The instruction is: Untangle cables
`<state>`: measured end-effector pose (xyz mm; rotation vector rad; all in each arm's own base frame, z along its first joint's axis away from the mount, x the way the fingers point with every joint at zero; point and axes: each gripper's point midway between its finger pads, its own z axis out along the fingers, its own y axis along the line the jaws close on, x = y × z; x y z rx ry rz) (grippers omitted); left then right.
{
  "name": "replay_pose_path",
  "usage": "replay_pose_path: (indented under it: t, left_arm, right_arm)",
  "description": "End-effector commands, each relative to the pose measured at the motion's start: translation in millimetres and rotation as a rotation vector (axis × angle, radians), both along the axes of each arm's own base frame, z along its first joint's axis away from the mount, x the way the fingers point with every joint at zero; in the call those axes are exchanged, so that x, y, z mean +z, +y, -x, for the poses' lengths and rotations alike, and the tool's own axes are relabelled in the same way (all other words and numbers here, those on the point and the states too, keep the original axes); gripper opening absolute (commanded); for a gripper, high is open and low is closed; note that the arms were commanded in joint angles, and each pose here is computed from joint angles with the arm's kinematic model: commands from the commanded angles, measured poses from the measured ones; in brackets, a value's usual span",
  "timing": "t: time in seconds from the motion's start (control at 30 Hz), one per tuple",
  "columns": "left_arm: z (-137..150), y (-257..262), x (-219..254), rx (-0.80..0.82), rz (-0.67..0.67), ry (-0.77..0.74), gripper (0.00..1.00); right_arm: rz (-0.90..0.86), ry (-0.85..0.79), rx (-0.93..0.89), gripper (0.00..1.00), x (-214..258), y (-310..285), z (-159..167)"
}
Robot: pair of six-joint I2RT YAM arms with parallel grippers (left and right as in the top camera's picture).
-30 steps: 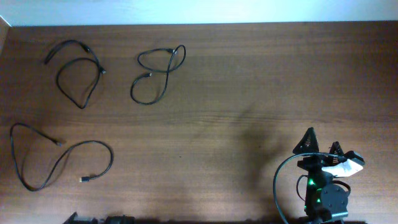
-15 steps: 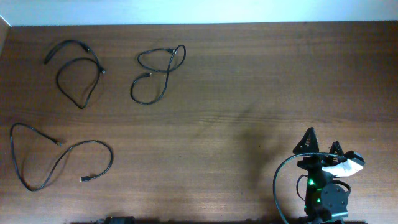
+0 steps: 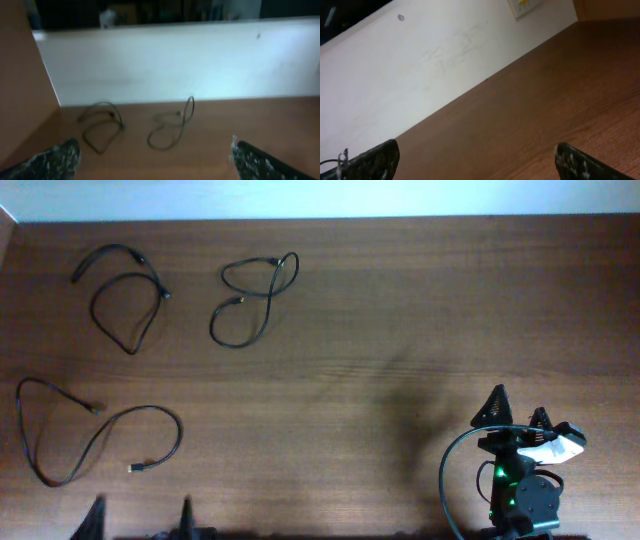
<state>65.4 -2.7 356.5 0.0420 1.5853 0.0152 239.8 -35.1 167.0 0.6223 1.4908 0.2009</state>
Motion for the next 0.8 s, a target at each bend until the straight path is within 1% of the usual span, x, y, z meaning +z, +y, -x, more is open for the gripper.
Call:
replay_pose_path:
  t: [0.0, 0.07, 0.17, 0.23, 0.33, 0.43, 0.53, 0.67, 0.77]
  left_arm:
    - [-53, -3, -42, -0.017, 0.008, 0.083, 0.99]
    - [-82, -17, -40, -0.096, 0.009, 0.003, 0.99]
    - [-107, -19, -40, -0.109, 0.003, -0.083, 0.99]
    - [-127, -19, -63, -0.110, 0.004, -0.076, 0.99]
    - [-151, -19, -99, -0.110, 0.005, -0.060, 0.99]
    - [-158, -19, -122, -0.111, 0.007, -0.019, 0.99]
    - [-161, -19, -132, -0.112, 0.008, 0.001, 0.99]
    - [-164, -19, -143, -0.109, 0.008, 0.016, 0.99]
    - [-172, -19, -156, -0.109, 0.007, -0.009, 0.99]
  right_arm:
    - [0.003, 0.003, -0.002, 0.98, -3, -1, 0]
    - [0.003, 0.003, -0.002, 0.99, -3, -1, 0]
    - [0.003, 0.003, -0.002, 0.98, -3, -1, 0]
    - [0.003, 0.003, -0.002, 0.99, -3, -1, 0]
    - [0.003, 0.003, -0.002, 0.98, -3, -1, 0]
    - [0.003, 0.003, -0.002, 0.98, -3, -1, 0]
    - [0.003, 0.003, -0.002, 0.98, -3, -1, 0]
    - [0.003, 0.003, -0.002, 0.98, -3, -1, 0]
    - [0.003, 0.003, -0.002, 0.99, -3, -1, 0]
